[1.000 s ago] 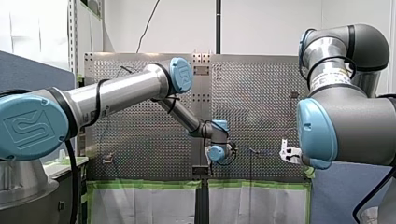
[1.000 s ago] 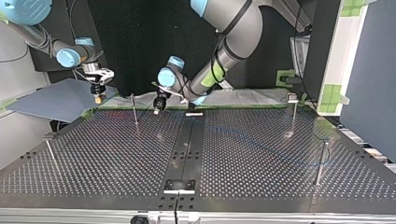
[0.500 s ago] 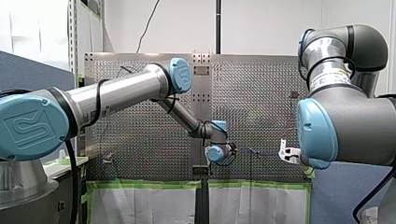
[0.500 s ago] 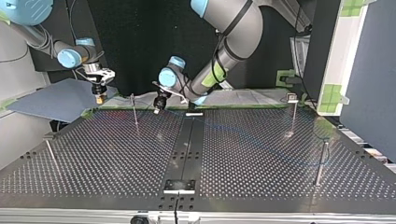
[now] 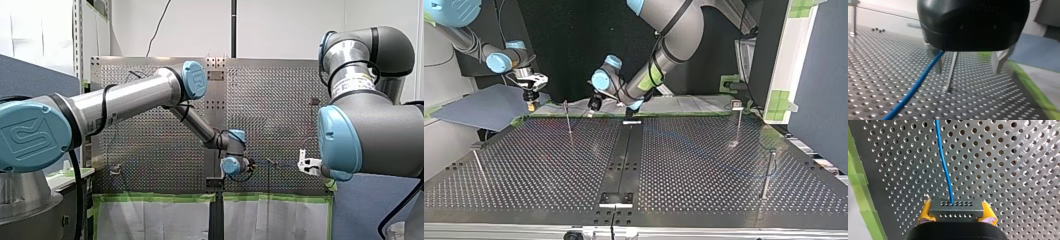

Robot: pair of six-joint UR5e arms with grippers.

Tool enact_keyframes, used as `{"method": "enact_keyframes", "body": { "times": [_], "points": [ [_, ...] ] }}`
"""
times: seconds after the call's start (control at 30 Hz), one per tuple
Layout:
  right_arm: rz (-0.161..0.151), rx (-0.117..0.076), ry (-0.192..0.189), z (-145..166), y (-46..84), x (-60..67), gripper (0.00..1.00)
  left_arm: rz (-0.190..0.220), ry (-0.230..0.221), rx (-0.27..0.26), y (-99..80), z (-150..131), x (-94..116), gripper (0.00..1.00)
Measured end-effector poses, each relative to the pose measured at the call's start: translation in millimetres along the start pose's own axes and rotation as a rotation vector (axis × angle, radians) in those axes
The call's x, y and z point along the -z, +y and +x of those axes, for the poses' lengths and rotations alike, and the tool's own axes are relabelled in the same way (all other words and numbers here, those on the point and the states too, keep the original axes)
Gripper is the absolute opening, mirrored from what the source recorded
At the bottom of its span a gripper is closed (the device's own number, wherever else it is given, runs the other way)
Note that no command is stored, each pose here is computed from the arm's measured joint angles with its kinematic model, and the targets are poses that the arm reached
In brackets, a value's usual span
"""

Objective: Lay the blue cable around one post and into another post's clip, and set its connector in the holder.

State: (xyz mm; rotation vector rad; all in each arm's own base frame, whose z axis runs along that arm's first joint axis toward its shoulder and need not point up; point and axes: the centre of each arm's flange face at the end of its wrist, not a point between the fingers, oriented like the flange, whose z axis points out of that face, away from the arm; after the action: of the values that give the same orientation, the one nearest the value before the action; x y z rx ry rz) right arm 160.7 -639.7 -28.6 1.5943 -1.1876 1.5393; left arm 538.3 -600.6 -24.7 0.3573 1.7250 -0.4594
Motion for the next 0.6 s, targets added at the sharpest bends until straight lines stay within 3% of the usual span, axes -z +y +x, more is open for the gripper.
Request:
{"method": "enact_keyframes", "body": {
  "times": [0.2,0.47,0.6],
  "points": [
    [0.001,-0.002,-0.004,-1,-1.1,0.2,0.0,0.032,0.019,-0.036,-8.5,0,13,0.98],
    [0.001,-0.006,-0.013,-1,-1.8,1.1,0.0,0.128,-0.035,-0.037,-34.6,-30,33,0.98],
    [0.001,-0.008,-0.021,-2,-2.8,1.7,0.0,0.152,-0.029,-0.038,-46.6,-32,47,0.98]
  ]
}}
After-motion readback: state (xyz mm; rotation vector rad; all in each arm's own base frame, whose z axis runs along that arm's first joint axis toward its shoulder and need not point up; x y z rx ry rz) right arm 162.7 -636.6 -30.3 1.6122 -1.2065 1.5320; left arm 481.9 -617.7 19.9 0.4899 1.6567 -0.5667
